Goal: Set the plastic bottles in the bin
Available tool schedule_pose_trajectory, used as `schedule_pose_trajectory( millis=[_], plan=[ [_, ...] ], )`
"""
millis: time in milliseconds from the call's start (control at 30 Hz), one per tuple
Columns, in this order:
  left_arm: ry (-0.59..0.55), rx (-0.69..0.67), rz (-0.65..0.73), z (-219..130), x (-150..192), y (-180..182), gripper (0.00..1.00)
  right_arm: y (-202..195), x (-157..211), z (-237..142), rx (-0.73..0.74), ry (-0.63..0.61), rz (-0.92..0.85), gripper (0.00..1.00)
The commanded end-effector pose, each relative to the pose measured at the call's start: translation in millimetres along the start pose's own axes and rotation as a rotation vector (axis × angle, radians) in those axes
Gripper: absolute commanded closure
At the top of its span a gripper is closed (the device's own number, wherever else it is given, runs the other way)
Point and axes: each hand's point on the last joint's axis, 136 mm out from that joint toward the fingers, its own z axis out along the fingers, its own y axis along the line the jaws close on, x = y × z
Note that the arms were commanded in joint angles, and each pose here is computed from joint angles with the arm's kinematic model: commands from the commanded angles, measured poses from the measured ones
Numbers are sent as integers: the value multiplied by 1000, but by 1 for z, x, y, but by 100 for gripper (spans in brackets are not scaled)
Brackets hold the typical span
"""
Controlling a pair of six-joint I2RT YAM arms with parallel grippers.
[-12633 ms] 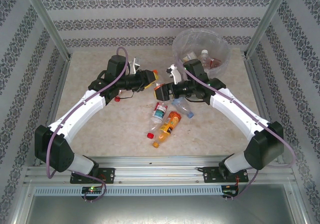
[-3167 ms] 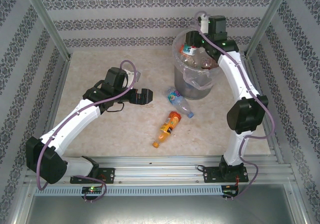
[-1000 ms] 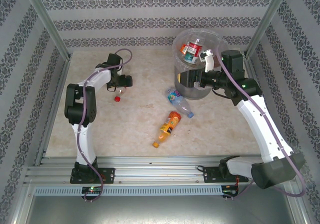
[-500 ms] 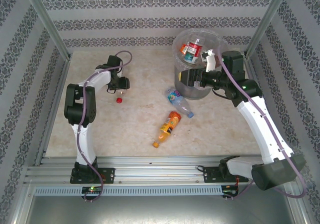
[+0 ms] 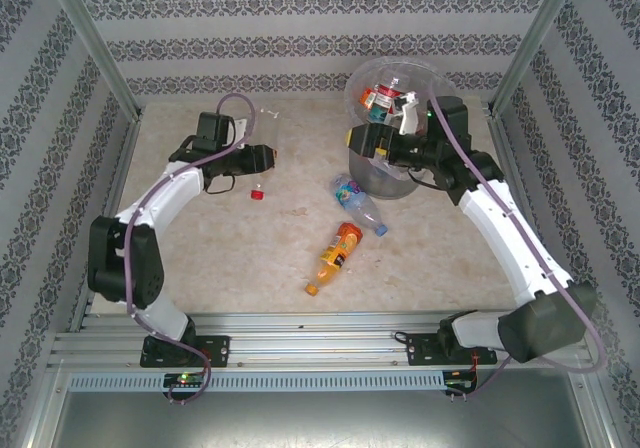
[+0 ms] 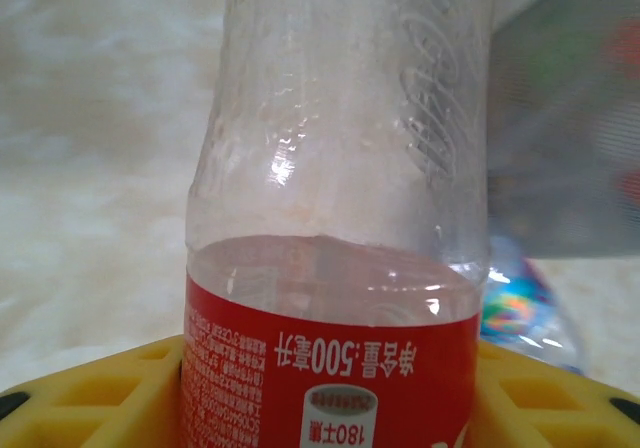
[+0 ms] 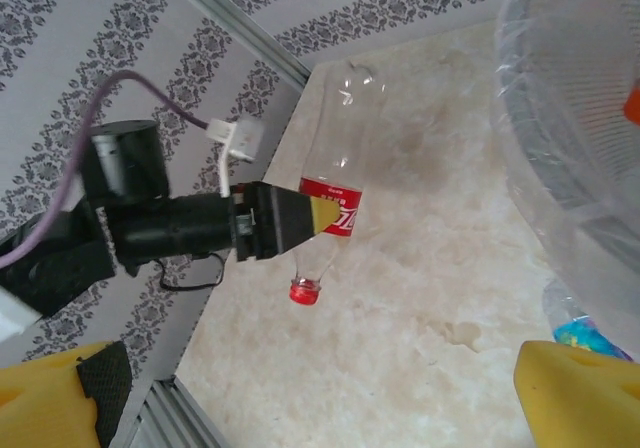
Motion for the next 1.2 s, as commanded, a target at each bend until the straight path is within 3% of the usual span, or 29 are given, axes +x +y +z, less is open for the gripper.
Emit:
schedule_pose_trajectory(
  millis=[0, 167, 367, 900, 1167],
  plan=[
    [-59, 201, 46, -16, -4, -63, 43, 21, -17, 11, -60, -23, -3, 2],
    [-76, 286, 121, -35, 12, -116, 43, 20, -30, 35, -42, -32, 2, 2],
    [-98, 357, 164, -53, 25, -153, 43, 20, -42, 55, -44, -23, 11, 2],
    [-76, 428, 204, -53, 39, -185, 42, 29, -39, 67, -86, 10, 5, 11],
    [-74, 432, 219, -53, 38, -190, 42, 28, -42, 66, -71, 1, -4, 25]
  ],
)
